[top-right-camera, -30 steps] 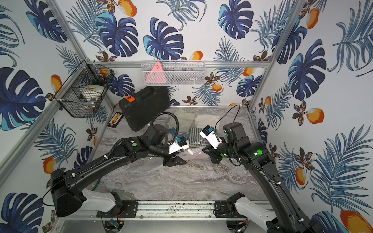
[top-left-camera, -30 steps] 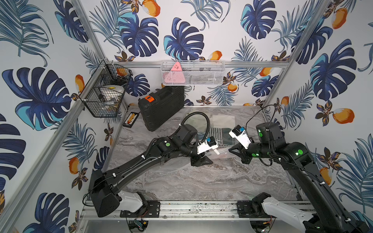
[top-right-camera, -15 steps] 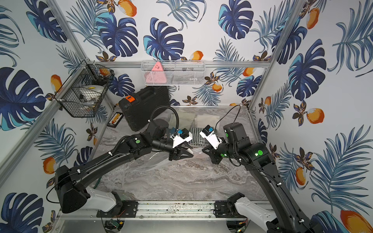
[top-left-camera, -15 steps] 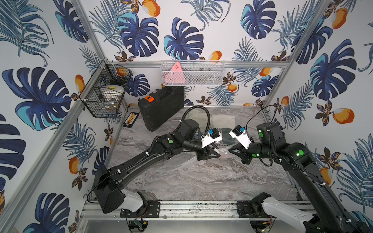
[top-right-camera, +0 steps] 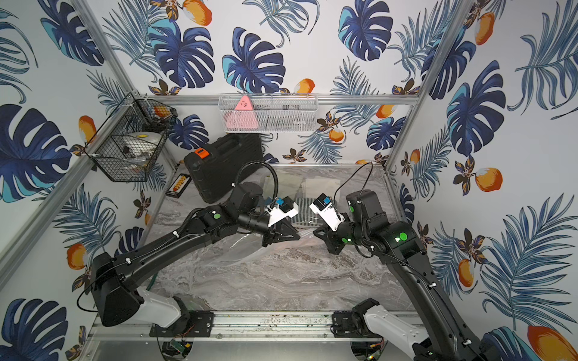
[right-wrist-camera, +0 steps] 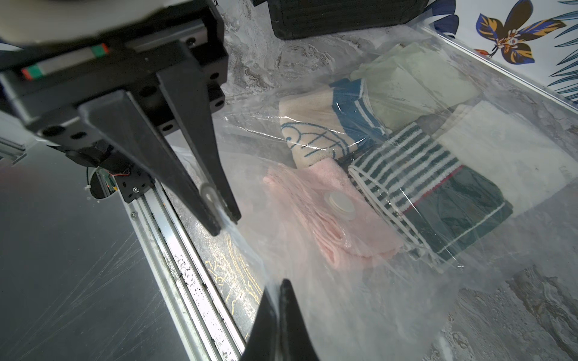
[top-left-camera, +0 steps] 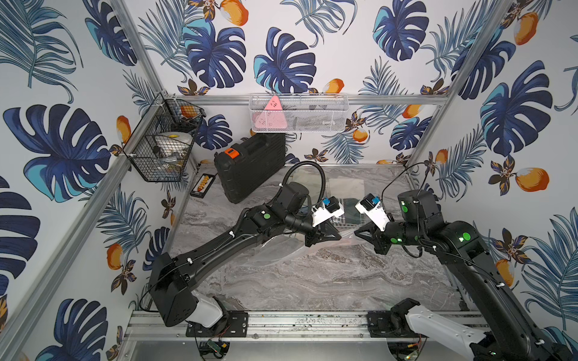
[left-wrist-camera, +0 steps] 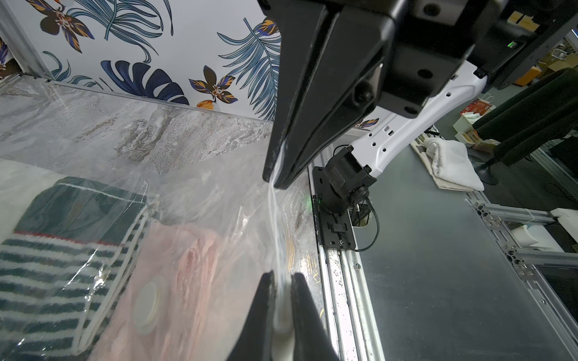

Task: Place the folded towel into the vacuum bag
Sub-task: Close the vacuum bag at the center of the board.

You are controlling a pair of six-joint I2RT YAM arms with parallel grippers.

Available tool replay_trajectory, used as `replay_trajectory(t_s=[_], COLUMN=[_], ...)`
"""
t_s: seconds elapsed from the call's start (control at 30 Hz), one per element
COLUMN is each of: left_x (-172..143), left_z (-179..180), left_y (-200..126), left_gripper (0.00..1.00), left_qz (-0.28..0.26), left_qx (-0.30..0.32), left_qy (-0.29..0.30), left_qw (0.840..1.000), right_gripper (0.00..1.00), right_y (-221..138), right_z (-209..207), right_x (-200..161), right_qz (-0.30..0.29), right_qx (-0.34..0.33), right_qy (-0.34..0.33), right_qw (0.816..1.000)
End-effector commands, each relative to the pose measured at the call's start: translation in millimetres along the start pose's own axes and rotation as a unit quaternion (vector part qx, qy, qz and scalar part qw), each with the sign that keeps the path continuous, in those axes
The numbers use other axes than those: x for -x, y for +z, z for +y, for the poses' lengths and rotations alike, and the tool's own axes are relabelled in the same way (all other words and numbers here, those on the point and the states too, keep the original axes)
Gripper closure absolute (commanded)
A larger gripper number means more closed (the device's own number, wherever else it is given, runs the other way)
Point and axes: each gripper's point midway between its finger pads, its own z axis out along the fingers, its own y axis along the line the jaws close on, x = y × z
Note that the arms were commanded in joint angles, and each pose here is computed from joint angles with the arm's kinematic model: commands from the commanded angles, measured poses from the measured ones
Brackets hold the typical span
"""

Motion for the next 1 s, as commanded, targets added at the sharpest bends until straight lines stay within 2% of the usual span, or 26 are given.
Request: replay_trajectory(t_s=[0.0,0.1,0.23,0.43,0.63,0.8,0.97], left_x=[3.0,0.3,-11.7,-42.0,-75.6,-88.8,-96.4], left_z=[-1.6,-1.1,0.6,1.7,-3.6,-5.5,-8.7], left_y=[0.0,0.1,-3.0,-17.2,-22.0,-28.0,-32.8], left_gripper=[0.94,1.00,1.00,1.00,1.00,1.00,1.00], left_qz=[-0.006,-0.001,0.027,0.108,0.199,0.234,0.243], left_qx=[-0.006,-0.004,0.010,0.058,0.086,0.099,0.103], left_qy=[0.016,0.017,0.019,0.017,0.027,0.026,0.017], left_qw=[1.000,1.000,0.999,0.992,0.976,0.967,0.964], right_gripper=[1.00,1.00,1.00,1.00,1.00,1.00,1.00], right_y=[-1.8,-2.1,-5.3,-18.8,-20.4,-19.0,-25.0], right_z=[1.6,0.1,-14.7,-49.0,-64.1,-78.4,-105.6], right_x=[12.6,12.9,16.3,22.8,26.7,21.5,21.5], right_qz=[-0.027,-0.028,-0.034,-0.054,-0.065,-0.050,-0.060], right_qx=[0.005,0.000,-0.041,-0.113,-0.123,-0.151,-0.196], right_qy=[-0.003,-0.002,0.011,0.049,0.075,0.089,0.127], right_qw=[1.000,1.000,0.999,0.991,0.987,0.983,0.971])
